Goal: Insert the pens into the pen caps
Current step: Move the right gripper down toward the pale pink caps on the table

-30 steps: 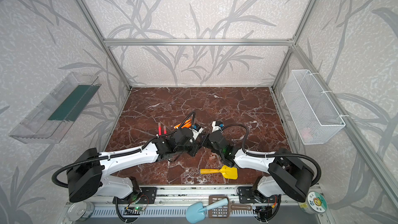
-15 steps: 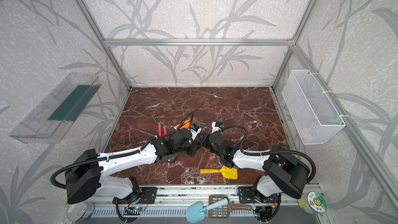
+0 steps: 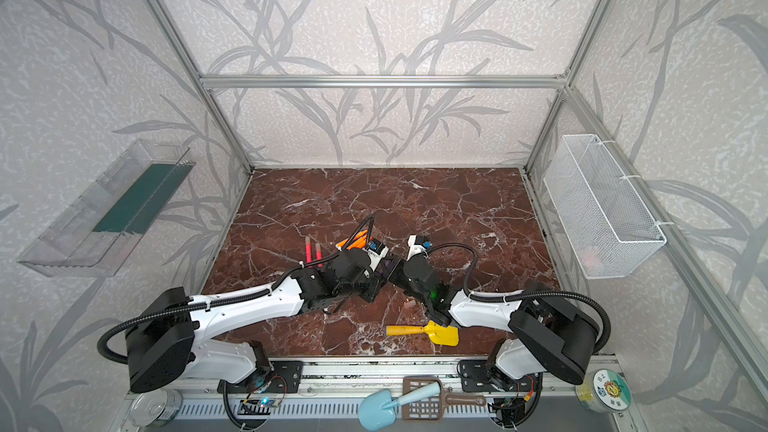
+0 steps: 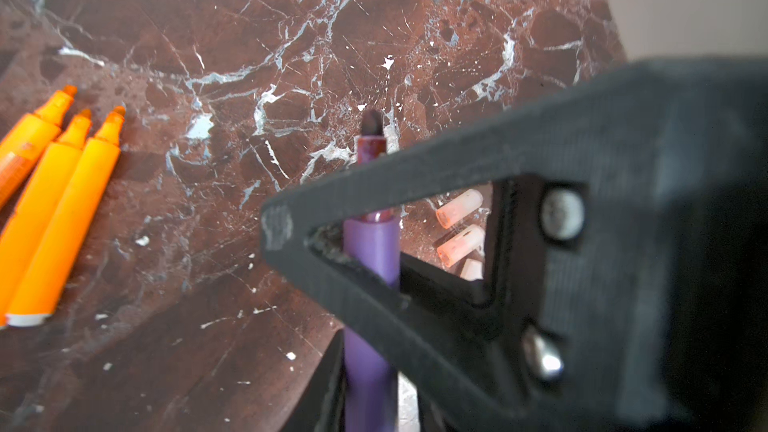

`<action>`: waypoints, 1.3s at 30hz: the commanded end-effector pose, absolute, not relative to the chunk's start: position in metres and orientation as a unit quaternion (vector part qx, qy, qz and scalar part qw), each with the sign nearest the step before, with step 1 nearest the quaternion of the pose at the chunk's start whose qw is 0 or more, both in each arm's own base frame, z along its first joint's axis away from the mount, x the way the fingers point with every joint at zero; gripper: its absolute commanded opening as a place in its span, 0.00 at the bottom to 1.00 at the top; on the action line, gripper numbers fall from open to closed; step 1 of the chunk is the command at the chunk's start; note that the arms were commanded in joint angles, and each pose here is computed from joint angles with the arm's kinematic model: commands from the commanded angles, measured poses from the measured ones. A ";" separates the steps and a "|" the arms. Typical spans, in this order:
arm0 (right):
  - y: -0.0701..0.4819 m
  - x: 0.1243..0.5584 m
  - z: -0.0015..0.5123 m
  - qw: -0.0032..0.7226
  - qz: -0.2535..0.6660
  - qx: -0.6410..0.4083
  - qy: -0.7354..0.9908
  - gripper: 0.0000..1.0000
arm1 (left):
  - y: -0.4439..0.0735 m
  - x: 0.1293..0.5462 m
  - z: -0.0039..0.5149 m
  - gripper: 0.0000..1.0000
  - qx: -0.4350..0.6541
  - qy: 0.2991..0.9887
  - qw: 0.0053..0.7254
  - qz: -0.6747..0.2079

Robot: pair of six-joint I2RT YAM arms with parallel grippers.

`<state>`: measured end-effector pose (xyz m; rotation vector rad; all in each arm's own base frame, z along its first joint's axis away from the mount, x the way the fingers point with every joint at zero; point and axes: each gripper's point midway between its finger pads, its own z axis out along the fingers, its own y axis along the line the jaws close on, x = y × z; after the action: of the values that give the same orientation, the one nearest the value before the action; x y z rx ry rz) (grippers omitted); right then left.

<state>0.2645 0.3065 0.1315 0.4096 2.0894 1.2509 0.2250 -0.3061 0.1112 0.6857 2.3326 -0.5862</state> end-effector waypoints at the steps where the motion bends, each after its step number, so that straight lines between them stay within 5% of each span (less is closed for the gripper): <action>1: 0.313 0.256 0.142 0.329 0.498 0.145 0.789 0.00 | -0.314 0.229 0.122 0.17 0.259 0.875 0.333 -0.236; 6: 0.311 0.256 0.140 0.330 0.493 0.146 0.792 0.09 | -0.312 0.231 0.121 0.03 0.250 0.879 0.334 -0.232; 16: 0.272 0.250 0.137 0.360 0.410 0.145 0.825 0.63 | -0.279 0.254 0.113 0.00 0.172 0.904 0.333 -0.207; 26: 0.197 0.226 0.114 0.374 0.257 0.134 0.881 0.71 | -0.237 0.272 0.114 0.00 0.091 0.912 0.352 -0.190; 39: 0.177 0.215 0.068 0.339 0.247 0.169 0.892 0.79 | -0.236 0.270 0.127 0.00 0.090 0.900 0.371 -0.210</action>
<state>0.2132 0.1757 0.0768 0.4038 2.3091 0.6326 0.2693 -0.2359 0.1192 0.2513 2.3385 -0.5131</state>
